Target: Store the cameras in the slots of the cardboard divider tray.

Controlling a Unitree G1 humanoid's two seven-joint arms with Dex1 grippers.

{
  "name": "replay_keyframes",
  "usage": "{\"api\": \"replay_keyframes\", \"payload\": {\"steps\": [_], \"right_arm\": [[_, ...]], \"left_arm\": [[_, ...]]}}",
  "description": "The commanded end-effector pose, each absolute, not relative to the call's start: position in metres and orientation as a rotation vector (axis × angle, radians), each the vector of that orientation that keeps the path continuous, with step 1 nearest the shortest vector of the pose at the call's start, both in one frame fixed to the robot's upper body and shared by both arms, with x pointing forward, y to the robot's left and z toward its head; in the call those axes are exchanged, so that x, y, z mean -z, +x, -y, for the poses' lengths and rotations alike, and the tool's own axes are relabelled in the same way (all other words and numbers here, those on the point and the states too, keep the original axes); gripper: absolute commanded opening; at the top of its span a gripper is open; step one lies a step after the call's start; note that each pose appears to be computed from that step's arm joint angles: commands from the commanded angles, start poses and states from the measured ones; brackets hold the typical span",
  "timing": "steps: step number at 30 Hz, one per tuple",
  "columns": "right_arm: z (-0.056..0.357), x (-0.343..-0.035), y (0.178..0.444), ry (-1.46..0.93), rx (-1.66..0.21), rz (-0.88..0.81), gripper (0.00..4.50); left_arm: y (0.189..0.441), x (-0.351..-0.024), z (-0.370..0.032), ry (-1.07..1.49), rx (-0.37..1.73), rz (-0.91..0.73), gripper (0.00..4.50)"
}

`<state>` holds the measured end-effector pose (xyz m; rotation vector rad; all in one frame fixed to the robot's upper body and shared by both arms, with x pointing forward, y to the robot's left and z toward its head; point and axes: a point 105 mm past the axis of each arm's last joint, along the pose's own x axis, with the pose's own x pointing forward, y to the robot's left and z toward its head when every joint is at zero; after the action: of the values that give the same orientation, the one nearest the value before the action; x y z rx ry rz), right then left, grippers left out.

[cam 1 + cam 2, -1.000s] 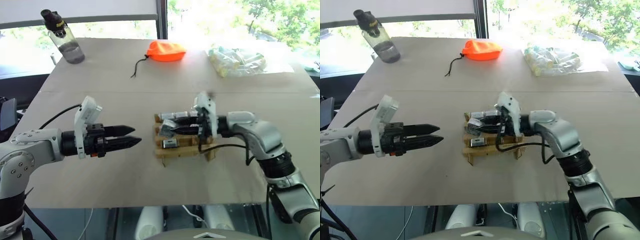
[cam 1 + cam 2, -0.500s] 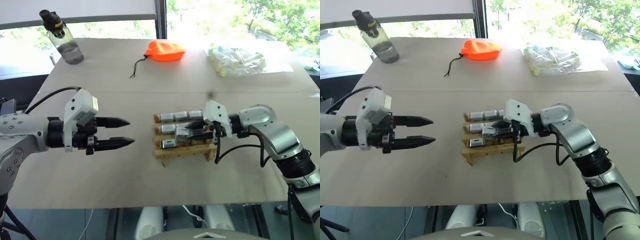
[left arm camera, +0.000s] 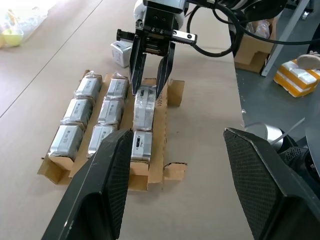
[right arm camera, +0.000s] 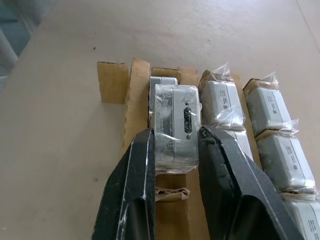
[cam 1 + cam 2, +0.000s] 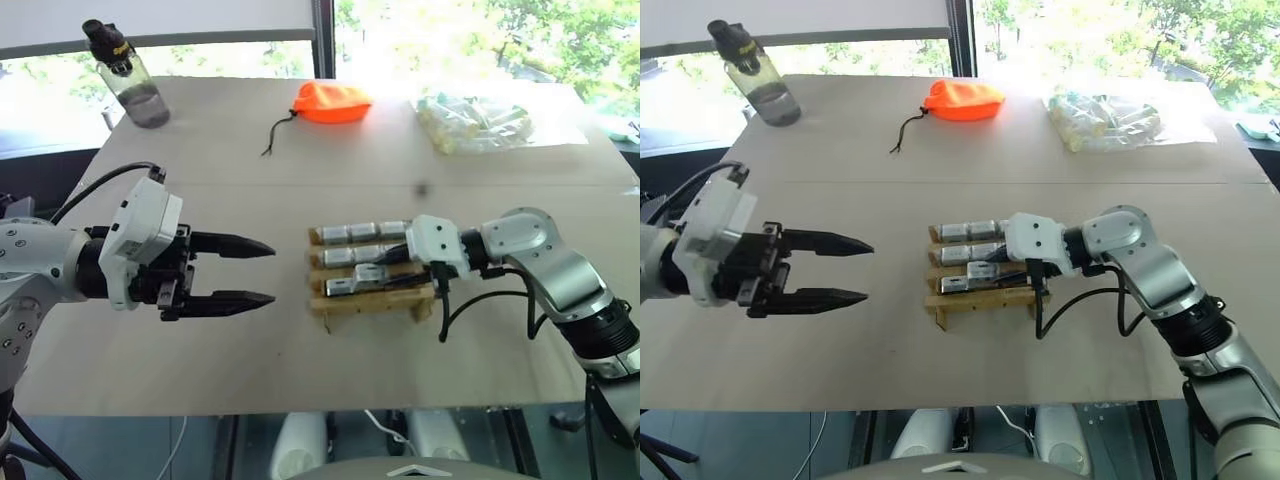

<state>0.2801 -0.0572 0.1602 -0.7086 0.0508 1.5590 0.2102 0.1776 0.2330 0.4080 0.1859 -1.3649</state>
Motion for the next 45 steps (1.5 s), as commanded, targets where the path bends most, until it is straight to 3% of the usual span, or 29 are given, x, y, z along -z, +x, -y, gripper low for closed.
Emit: {"api": "replay_keyframes", "payload": {"steps": [1,45], "right_arm": [[0.064,-0.159,0.280,-0.744,-1.551,-0.066,0.71],[0.067,-0.160,0.284,-0.766,-1.488,-0.112,0.71]], "left_arm": [[0.207,-0.237,-0.177,0.449,1.371,-0.179,2.97],[0.214,-0.229,-0.177,0.481,1.374,-0.260,2.97]]}}
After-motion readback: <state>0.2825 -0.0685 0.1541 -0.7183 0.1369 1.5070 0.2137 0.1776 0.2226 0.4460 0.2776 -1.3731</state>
